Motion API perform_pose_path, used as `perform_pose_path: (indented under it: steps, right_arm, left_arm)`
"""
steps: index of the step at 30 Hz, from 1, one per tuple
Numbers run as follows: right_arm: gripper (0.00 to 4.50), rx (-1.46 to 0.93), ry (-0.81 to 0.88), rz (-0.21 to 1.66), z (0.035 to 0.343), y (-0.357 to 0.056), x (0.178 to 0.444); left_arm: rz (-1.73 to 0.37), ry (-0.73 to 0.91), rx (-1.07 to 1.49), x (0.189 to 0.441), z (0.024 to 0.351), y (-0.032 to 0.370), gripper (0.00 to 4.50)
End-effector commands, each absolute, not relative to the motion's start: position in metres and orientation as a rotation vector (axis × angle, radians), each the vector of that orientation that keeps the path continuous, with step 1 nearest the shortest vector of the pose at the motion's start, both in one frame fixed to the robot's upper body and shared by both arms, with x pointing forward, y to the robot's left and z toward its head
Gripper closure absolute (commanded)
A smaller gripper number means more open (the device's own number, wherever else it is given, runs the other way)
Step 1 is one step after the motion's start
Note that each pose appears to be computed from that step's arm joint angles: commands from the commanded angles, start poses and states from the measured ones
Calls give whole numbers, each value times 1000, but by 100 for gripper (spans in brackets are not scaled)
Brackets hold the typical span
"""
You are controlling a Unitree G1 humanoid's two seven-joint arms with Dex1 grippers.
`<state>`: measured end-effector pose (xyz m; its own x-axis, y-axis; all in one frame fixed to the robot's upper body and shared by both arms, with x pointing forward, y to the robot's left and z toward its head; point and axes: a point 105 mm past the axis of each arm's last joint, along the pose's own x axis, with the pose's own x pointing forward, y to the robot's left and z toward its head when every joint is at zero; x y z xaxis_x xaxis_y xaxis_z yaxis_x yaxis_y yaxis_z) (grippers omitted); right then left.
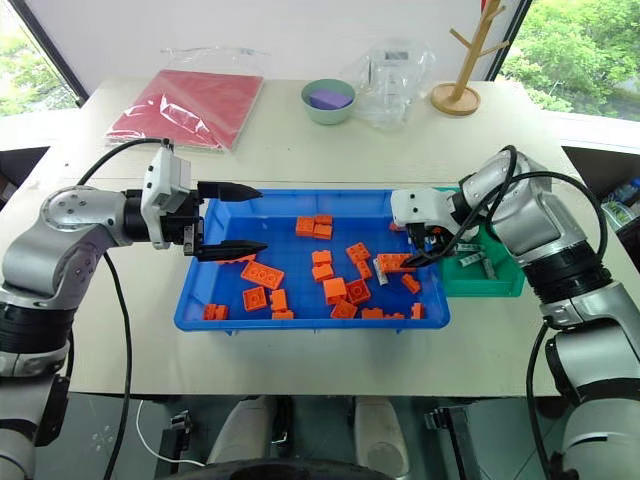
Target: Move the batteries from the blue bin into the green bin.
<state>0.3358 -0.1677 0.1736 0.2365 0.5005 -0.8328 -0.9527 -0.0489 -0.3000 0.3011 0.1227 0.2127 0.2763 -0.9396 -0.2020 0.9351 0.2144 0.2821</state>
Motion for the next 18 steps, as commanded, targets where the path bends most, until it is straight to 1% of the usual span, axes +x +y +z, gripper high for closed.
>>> perform_pose_path:
  steps: [1, 5, 11, 18]
  right_arm:
    - [94, -1076, 525, 1311, 181, -157, 333]
    - [94, -1112, 557, 1330, 169, -152, 332]
    - [94, -1149, 578, 1328, 163, -145, 337]
    - [94, -1151, 643, 1318, 148, -151, 344]
  left_arm:
    - [-1310, -59, 414, 300, 222, 119, 0]
    - [-1310, -63, 415, 300, 224, 118, 0]
    - [-1298, -63, 423, 300, 225, 121, 0]
    - [-1286, -61, 423, 298, 225, 124, 0]
